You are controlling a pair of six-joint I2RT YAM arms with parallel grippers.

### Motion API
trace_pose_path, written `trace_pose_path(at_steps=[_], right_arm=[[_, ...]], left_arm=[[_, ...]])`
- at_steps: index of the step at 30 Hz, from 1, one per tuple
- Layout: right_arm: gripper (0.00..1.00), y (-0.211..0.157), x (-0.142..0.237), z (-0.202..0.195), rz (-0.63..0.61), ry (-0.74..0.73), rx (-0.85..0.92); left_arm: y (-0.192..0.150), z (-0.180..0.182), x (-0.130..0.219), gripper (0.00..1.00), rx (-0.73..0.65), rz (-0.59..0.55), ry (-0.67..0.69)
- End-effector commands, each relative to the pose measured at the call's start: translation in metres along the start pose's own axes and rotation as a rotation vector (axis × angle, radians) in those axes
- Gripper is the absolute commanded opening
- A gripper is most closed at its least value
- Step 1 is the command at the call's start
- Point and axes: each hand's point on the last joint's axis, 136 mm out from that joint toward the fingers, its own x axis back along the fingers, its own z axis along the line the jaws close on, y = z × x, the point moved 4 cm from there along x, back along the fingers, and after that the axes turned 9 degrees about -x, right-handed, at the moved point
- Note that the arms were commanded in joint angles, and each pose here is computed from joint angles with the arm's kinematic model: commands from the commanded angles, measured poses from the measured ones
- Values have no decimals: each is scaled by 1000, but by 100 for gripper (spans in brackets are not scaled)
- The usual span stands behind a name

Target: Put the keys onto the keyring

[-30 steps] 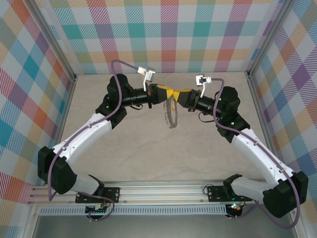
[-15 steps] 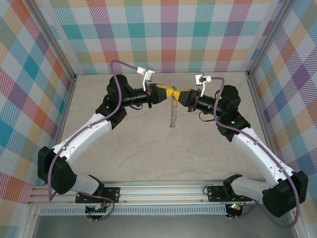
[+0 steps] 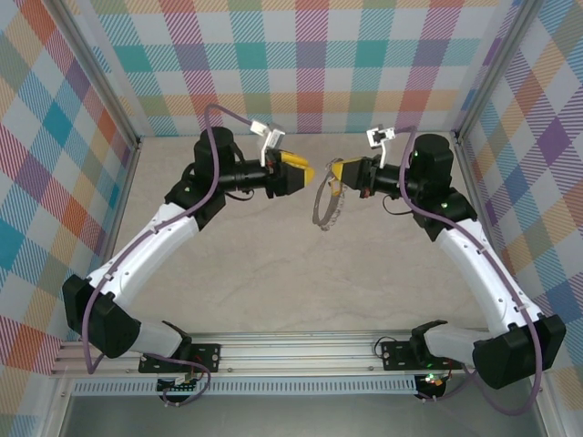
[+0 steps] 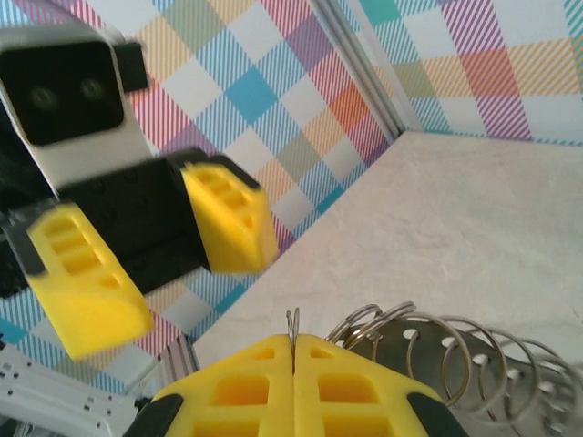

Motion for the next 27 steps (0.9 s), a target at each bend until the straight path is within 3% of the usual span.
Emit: trace_pose_path(at_steps=[1,19,27], right_arm=[[0,-6,3,12,81,55,68],[0,-6,-6,12,144,137,74],[0,-9,-5,12,147,144,81]], left_arm=[[8,-12,8,50,-66,48,-54],[2,4,-4,49,-39,140,-135],[2,6,-2,43,-32,155,-178]])
